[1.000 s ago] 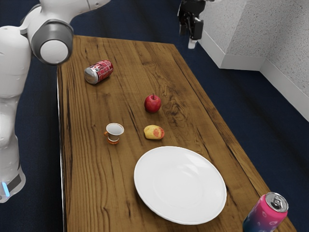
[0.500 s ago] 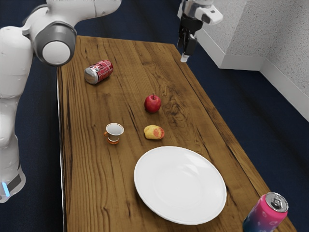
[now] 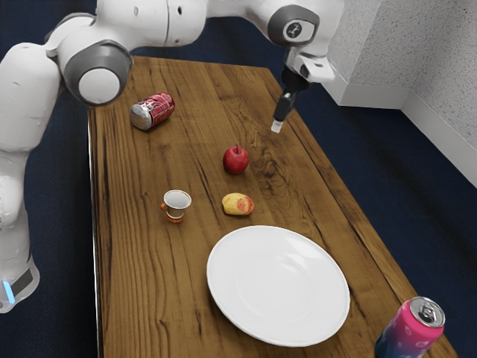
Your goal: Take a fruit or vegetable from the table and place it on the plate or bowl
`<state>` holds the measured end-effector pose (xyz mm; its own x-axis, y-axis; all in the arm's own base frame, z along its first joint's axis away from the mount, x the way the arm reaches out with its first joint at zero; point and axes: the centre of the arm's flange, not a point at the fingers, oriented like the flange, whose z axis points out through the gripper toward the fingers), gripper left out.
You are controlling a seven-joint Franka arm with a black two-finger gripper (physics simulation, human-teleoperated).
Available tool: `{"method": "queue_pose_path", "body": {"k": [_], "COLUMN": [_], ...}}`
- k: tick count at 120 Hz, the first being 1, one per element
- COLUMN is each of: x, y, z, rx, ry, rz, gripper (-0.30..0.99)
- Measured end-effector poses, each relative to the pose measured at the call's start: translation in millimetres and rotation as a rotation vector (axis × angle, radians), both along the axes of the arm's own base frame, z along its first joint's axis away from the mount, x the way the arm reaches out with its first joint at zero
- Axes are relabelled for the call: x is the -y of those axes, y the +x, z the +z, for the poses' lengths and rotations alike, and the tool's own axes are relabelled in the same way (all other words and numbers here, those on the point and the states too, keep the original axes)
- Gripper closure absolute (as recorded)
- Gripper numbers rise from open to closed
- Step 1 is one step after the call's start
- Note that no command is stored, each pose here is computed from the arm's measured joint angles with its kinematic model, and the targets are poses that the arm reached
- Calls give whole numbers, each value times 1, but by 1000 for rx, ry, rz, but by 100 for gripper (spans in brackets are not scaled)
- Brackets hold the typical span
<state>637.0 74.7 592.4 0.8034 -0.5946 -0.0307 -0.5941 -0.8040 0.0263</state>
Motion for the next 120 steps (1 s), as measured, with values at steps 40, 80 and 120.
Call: {"method": "queue_pose_path", "body": {"k": [40, 80, 120], "x": [-8, -31, -39], "y": [-9, -1, -21], "z": [-31, -85, -99], "rx": [61, 8, 18], "ry": [42, 105, 110], "rz": [-172, -259, -310], "gripper": [0, 0, 0]}}
